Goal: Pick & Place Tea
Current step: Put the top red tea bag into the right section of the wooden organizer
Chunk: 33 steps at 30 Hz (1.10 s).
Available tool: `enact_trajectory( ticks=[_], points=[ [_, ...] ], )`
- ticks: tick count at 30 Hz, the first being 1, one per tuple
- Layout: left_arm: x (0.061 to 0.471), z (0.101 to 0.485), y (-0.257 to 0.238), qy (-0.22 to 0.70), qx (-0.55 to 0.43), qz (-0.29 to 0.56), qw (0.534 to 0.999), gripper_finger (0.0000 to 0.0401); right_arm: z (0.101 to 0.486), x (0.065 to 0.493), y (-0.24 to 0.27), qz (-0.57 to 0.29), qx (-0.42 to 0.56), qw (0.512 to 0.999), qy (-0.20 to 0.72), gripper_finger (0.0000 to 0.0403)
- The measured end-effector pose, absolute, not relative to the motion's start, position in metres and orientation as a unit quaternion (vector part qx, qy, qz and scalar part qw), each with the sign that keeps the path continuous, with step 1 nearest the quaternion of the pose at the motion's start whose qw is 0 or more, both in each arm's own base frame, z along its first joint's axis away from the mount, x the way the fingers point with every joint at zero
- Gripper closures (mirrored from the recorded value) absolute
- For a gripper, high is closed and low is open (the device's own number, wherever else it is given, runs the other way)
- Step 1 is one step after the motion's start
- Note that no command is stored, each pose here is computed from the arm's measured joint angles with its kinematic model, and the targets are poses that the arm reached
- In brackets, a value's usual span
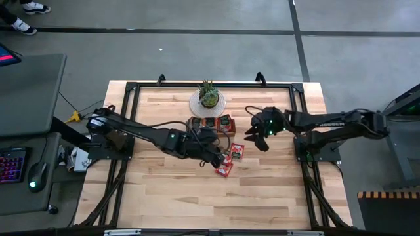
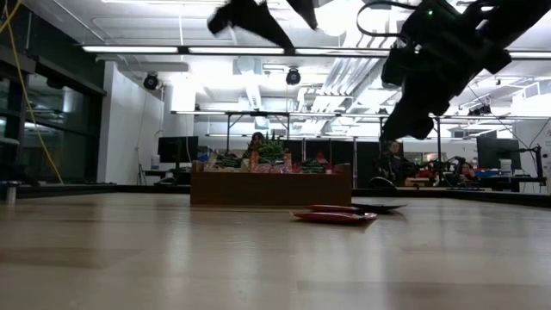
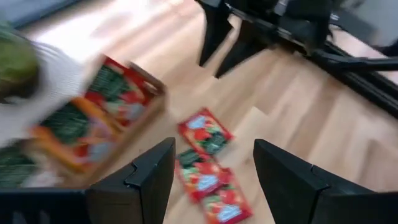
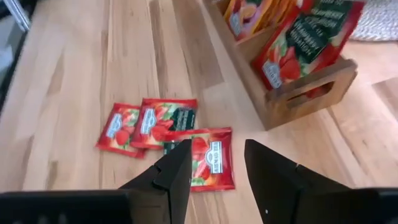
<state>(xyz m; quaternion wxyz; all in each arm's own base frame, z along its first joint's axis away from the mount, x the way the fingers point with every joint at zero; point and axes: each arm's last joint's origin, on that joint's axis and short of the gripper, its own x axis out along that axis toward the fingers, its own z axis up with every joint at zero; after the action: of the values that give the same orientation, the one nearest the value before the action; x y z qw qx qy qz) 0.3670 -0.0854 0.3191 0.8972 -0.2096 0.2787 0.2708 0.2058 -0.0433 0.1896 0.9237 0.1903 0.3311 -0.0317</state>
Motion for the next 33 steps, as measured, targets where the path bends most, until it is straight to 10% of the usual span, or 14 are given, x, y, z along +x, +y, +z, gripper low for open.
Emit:
enact_trajectory(
  ticks=[14, 33],
  points=[
    [0.391, 0.236, -0.066, 0.276, -0.399, 0.205, 0.850, 0.0188, 0.181, 0.211, -0.011, -0.049, 0.137, 0.918, 0.368, 0.0395],
    [0.416, 0.189, -0.059, 0.301, -0.471, 0.192, 0.806, 0.0188, 0.139, 0.241, 0.016, -0.041, 0.140, 0.907, 0.396, 0.0402]
  ],
)
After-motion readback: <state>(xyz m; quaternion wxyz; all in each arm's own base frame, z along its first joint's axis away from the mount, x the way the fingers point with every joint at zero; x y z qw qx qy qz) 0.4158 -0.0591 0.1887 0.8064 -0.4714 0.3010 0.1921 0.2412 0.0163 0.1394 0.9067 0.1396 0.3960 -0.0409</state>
